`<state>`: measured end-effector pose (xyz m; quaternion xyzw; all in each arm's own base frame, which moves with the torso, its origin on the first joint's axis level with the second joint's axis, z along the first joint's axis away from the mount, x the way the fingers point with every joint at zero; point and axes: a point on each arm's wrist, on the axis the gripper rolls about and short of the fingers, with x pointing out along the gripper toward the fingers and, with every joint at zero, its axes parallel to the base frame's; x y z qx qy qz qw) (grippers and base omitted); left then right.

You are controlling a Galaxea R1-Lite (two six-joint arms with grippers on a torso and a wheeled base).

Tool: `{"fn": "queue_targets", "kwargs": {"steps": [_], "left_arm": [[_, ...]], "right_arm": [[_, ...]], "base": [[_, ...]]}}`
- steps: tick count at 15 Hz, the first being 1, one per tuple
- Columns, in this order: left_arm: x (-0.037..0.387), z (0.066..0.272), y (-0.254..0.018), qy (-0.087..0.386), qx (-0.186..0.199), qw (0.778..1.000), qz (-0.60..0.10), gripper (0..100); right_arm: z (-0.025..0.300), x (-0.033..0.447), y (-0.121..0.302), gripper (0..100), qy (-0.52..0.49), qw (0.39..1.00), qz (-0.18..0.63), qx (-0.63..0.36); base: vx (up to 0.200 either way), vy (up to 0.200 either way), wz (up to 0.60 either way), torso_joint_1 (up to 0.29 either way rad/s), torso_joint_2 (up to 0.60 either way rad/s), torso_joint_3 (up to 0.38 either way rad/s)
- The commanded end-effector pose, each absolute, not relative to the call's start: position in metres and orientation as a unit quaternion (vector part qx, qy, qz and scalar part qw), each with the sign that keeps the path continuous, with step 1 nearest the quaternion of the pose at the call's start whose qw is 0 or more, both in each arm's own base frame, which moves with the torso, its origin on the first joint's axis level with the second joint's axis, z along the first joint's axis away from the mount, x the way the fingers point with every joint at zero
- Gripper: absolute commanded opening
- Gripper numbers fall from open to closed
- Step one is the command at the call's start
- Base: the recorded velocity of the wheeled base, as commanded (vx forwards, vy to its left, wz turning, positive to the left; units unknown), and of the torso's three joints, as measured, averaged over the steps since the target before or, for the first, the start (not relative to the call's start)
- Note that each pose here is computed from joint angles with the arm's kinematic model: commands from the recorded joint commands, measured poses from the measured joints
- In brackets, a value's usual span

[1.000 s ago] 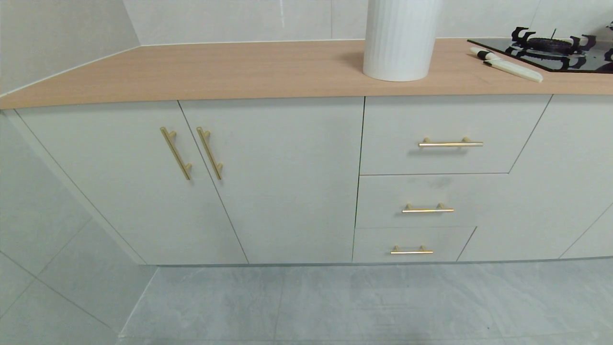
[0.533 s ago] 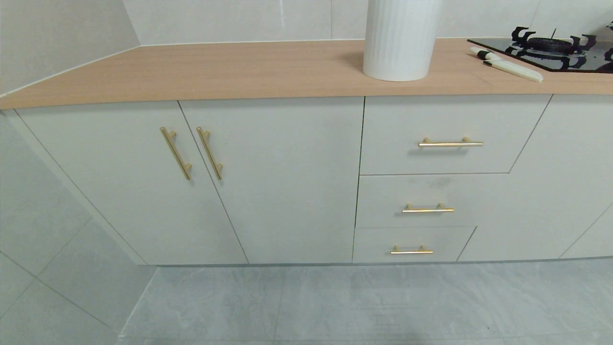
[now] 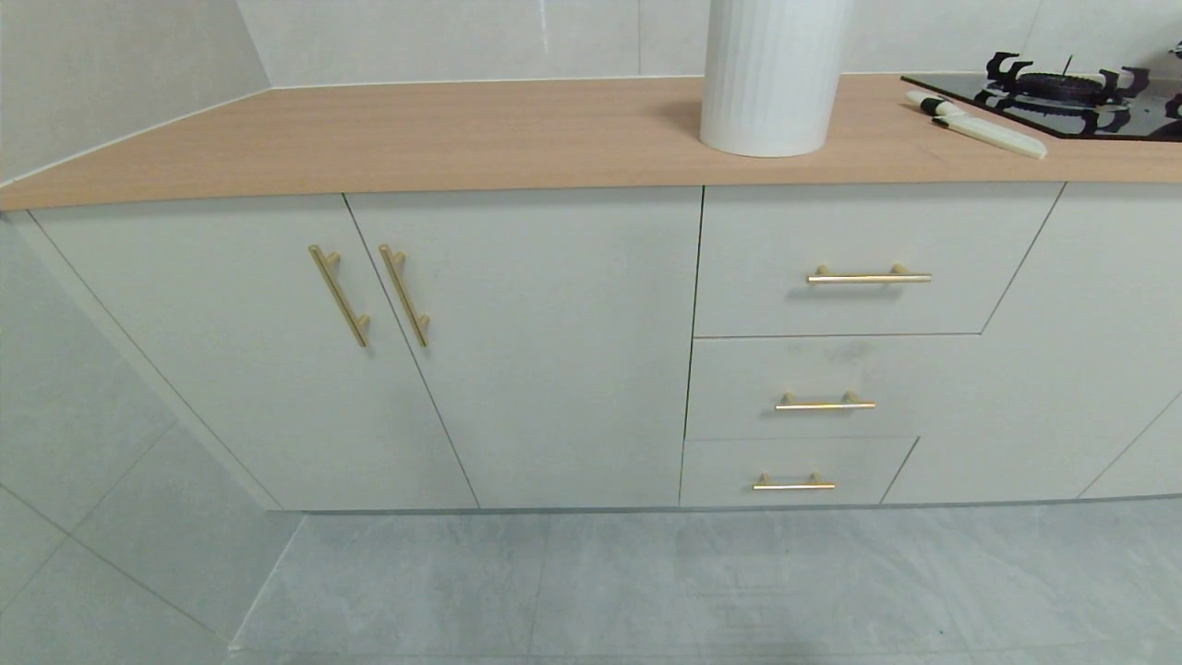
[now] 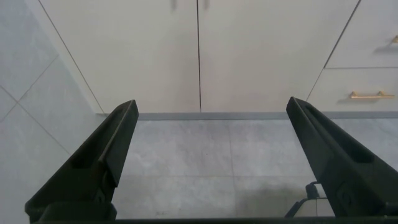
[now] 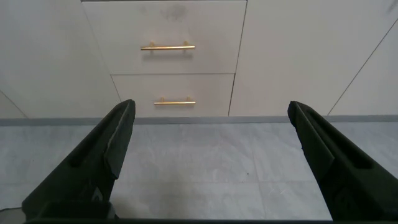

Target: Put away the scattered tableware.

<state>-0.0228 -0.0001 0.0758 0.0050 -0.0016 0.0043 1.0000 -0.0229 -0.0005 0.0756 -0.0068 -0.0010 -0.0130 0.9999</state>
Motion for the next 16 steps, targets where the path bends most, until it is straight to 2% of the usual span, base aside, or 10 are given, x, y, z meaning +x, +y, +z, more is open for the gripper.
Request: {"fn": "queue_targets", "kwargs": {"steps": [1, 5, 16], "left_arm": [[-0.0228, 0.0758, -0.0001, -0.002, 0.005, 1.0, 0.005, 100], [-0.0228, 0.0758, -0.0001, -0.002, 0.005, 1.0, 0.005, 100], [-0.0228, 0.0758, -0.0001, -0.002, 0.003, 1.0, 0.005, 100]], "right_arm": [[0.0755, -0.0227, -0.0005, 100, 0.001, 1.0, -0.013, -0.007], [0.0755, -0.0227, -0.0005, 100, 0.001, 1.0, -0.013, -0.006], [0.0755, -0.0227, -0.0005, 100, 0.001, 1.0, -0.012, -0.007]], "base": [[0.0, 0.0, 0.0, 0.0, 0.0, 0.0], [0.0, 0.0, 0.0, 0.0, 0.0, 0.0], [0.2, 0.0, 0.0, 0.001, 0.0, 0.002]]}}
